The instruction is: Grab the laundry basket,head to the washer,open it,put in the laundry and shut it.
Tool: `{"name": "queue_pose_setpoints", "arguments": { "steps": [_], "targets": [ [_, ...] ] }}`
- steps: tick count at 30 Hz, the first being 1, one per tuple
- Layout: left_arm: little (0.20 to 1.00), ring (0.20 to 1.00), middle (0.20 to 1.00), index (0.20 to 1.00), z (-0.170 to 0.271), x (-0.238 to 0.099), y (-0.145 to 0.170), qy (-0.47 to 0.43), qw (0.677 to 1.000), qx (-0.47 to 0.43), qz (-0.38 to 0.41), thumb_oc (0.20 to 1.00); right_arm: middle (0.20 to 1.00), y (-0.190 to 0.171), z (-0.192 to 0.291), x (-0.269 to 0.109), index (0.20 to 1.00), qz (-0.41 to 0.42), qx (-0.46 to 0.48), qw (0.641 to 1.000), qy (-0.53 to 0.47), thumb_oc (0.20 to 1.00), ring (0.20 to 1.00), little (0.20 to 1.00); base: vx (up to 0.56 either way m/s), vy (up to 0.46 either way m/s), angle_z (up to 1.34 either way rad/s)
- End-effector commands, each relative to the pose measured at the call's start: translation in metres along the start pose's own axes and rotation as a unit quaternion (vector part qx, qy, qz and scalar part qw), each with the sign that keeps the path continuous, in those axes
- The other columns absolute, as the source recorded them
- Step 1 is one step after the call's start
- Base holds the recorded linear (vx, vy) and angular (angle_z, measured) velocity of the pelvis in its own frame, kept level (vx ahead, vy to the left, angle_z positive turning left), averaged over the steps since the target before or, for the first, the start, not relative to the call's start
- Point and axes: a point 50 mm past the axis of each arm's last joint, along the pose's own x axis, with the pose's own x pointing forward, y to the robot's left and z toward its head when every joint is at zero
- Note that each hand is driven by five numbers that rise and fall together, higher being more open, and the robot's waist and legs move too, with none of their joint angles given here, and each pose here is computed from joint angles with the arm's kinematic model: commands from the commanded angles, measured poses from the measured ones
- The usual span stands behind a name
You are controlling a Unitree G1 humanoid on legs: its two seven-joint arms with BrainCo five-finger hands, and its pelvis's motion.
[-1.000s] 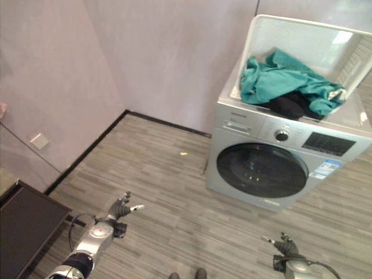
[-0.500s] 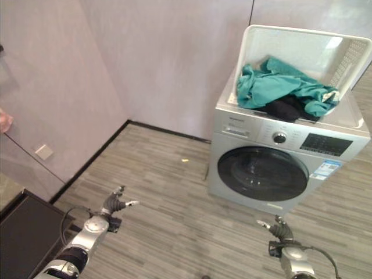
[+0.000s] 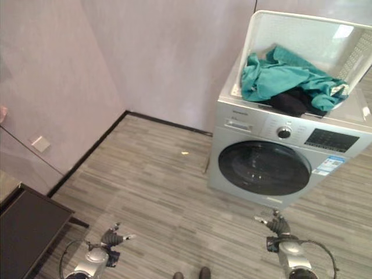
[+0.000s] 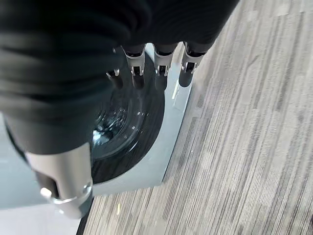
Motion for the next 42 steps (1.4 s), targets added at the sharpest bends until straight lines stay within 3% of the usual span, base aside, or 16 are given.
{"name": "queue_pose_setpoints", "arguments": {
  "steps": [1,8,18,29,37,42],
  "targets": [
    [1.0,1.0,1.0,1.0,0.006,0.003,0.008,-0.011,1.0,0.018,0.016,1.0,1.0,-0.001,0.025,0.004,1.0,-0.001,-0.022,0.998,-0.058,1.0,1.0,1.0,0.01,0.072,-0.03],
    [1.0,1.0,1.0,1.0,0.013,0.007,0.014,-0.014,0.999,0.034,0.034,1.0,1.0,0.022,0.045,0.009,1.0,0.023,-0.019,0.996,-0.084,1.0,1.0,1.0,-0.03,0.092,-0.27],
    [1.0,1.0,1.0,1.0,0.008,0.004,0.015,-0.02,0.998,0.05,0.033,1.0,1.0,0.014,0.026,-0.009,1.0,0.022,-0.012,0.995,-0.094,1.0,1.0,1.0,0.11,0.068,-0.39],
    [1.0,1.0,1.0,1.0,0.017,0.005,0.006,-0.033,0.998,0.047,0.015,1.0,1.0,-0.025,-0.002,-0.023,1.0,-0.023,-0.012,0.998,-0.06,1.0,1.0,1.0,0.25,-0.2,0.15],
    [1.0,1.0,1.0,1.0,0.051,0.009,0.009,-0.085,0.996,0.035,0.02,1.0,1.0,-0.051,0.024,-0.029,1.0,-0.048,-0.054,0.991,-0.108,1.0,1.0,1.0,0.15,-0.233,0.16],
    [1.0,1.0,1.0,1.0,0.065,0.009,0.017,-0.11,0.993,0.031,0.036,1.0,1.0,-0.036,0.049,-0.035,1.0,-0.012,-0.076,0.983,-0.169,1.0,1.0,1.0,0.14,-0.001,0.24]
  ]
}}
